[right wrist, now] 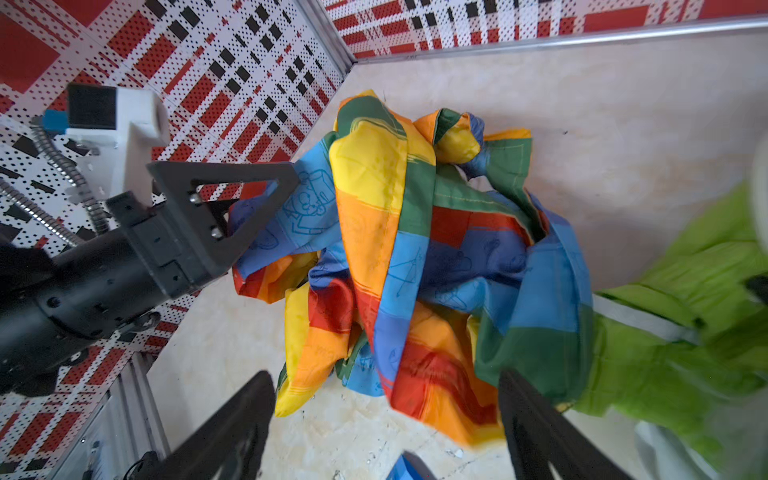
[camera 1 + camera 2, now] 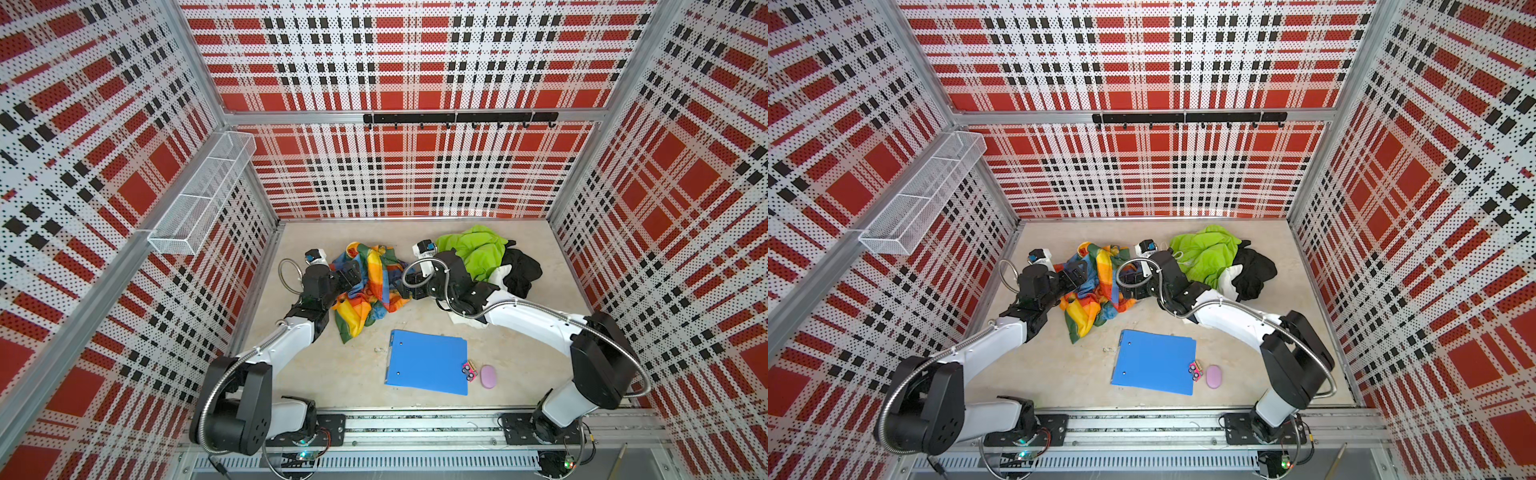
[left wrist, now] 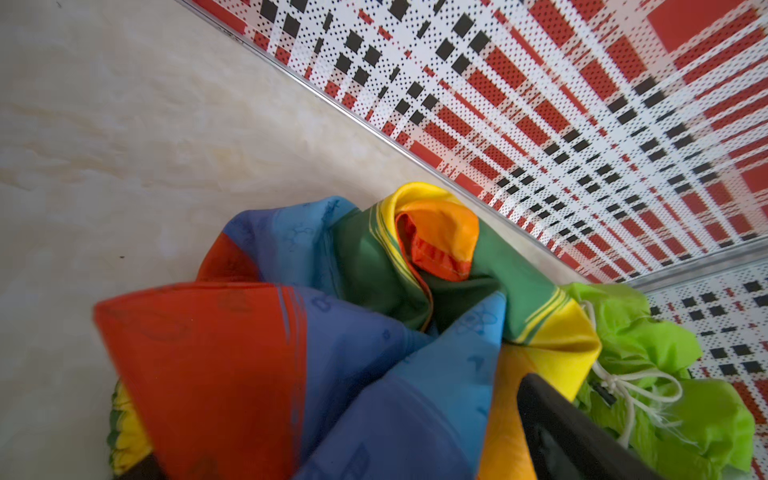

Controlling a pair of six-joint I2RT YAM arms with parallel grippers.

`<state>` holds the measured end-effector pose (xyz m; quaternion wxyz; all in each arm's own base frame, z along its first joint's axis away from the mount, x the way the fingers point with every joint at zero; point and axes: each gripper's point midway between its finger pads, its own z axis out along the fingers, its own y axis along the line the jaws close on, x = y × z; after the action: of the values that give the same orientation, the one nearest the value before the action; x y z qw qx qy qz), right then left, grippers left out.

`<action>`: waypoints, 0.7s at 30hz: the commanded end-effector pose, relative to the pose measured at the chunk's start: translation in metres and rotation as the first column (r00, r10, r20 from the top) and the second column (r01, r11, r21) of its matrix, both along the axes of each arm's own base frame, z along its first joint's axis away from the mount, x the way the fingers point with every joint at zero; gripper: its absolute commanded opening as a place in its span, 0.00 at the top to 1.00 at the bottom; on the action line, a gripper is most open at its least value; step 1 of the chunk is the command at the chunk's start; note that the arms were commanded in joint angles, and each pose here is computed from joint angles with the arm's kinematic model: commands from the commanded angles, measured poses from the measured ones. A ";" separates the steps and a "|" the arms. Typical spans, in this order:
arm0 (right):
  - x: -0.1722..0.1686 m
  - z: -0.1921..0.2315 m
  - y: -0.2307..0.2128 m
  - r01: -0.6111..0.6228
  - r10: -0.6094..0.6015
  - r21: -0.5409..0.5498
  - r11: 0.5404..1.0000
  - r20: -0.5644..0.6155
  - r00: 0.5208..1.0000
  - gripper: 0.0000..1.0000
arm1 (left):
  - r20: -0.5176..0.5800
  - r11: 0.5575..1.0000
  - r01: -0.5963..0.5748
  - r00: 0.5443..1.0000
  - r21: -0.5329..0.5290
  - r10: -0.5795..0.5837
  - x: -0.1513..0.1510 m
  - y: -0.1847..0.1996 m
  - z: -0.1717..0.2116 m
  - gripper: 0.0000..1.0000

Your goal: Pick out a specific cloth from the pile

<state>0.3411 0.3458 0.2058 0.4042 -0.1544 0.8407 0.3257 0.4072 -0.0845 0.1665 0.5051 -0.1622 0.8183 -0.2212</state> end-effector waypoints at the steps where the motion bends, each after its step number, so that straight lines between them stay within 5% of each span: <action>1: 0.001 0.014 -0.016 0.032 -0.030 -0.031 0.999 0.068 0.997 0.09 | -0.040 0.994 0.052 0.998 0.093 -0.048 0.011 -0.023 -0.006 0.01; 5: 0.004 0.014 -0.026 0.063 -0.060 -0.046 0.997 0.076 0.995 0.11 | -0.058 0.979 0.093 0.995 0.181 -0.084 0.021 -0.050 -0.007 0.01; 9: 0.019 -0.011 -0.017 0.063 -0.062 -0.021 0.998 0.016 0.998 0.41 | -0.076 0.979 0.107 0.993 0.171 -0.095 0.022 -0.061 -0.014 0.01; 13: 0.038 -0.051 -0.014 0.135 -0.139 -0.075 0.988 -0.051 0.989 0.37 | -0.079 0.982 0.102 0.993 0.159 -0.090 0.015 -0.055 -0.016 0.01; 21: 0.043 -0.110 0.008 0.115 -0.130 -0.103 0.988 -0.149 0.980 0.54 | -0.075 0.985 0.133 0.989 0.112 -0.126 0.011 -0.047 -0.015 0.01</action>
<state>0.3723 0.3316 0.0750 0.3204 -0.0996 0.9120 0.2359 0.4216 -0.1321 0.1470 0.4681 -0.0932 0.8587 -0.1864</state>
